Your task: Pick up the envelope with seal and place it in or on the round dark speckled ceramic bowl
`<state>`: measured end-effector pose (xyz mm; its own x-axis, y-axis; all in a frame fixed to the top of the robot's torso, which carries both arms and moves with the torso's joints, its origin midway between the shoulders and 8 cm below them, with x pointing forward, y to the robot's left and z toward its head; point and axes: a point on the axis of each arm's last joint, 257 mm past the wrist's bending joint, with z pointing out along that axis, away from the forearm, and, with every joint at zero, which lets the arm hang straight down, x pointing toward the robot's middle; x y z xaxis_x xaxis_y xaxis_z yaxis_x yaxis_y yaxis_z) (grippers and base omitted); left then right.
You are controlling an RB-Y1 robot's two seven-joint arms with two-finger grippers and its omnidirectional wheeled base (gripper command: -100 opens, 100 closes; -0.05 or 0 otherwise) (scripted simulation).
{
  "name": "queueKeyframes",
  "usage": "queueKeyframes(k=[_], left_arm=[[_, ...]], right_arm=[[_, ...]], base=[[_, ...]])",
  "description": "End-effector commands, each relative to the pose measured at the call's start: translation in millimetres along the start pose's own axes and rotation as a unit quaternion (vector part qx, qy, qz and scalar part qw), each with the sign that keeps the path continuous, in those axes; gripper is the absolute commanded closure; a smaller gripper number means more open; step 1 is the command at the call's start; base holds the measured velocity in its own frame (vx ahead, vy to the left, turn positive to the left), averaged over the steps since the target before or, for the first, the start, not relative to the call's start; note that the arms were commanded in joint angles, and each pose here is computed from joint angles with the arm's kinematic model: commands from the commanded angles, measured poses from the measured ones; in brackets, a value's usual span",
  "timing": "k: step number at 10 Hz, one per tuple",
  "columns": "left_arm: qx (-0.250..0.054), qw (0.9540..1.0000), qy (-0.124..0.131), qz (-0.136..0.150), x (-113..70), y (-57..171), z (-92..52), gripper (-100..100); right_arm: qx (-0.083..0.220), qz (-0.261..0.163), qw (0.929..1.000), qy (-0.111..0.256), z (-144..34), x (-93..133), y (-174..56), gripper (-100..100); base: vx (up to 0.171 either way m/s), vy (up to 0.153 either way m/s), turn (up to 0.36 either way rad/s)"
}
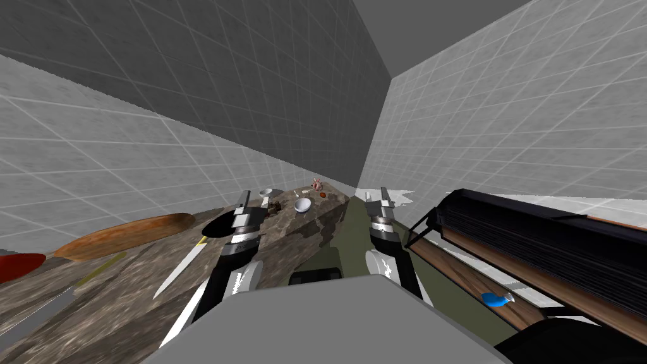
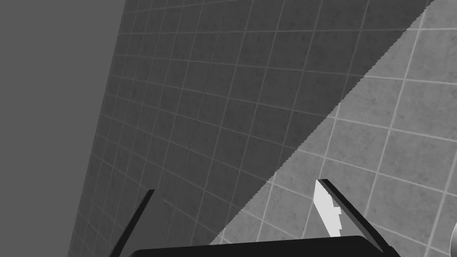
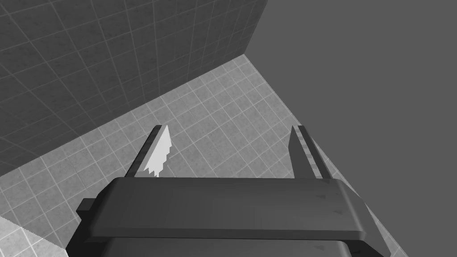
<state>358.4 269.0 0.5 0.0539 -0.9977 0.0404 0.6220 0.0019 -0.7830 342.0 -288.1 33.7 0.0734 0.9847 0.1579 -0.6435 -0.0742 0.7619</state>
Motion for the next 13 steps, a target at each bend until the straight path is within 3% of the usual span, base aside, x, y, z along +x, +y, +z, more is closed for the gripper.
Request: queueKeyframes(k=[1,4,8,13], left_arm=[[-0.016,0.9997,0.017,-0.003,3.2,9.1,3.1,-100],[-0.052,0.9977,0.041,-0.016,5.7,29.8,9.6,-100],[-0.095,0.9938,0.052,-0.025,3.4,53.6,13.8,-100],[-0.161,0.9842,0.061,-0.041,-6.7,90.2,19.5,-100]], right_arm=[[0.0,0.0,1.0,0.0,0.0,0.0,0.0,0],[0.0,0.0,1.0,0.0,0.0,0.0,0.0,0],[0.0,0.0,1.0,0.0,0.0,0.0,0.0,0],[0.0,0.0,1.0,0.0,0.0,0.0,0.0,0]], base=[[-0.026,0.006,-0.072],[-0.06,0.015,-0.096],[-0.049,0.016,-0.074],[-0.034,0.013,-0.084]])
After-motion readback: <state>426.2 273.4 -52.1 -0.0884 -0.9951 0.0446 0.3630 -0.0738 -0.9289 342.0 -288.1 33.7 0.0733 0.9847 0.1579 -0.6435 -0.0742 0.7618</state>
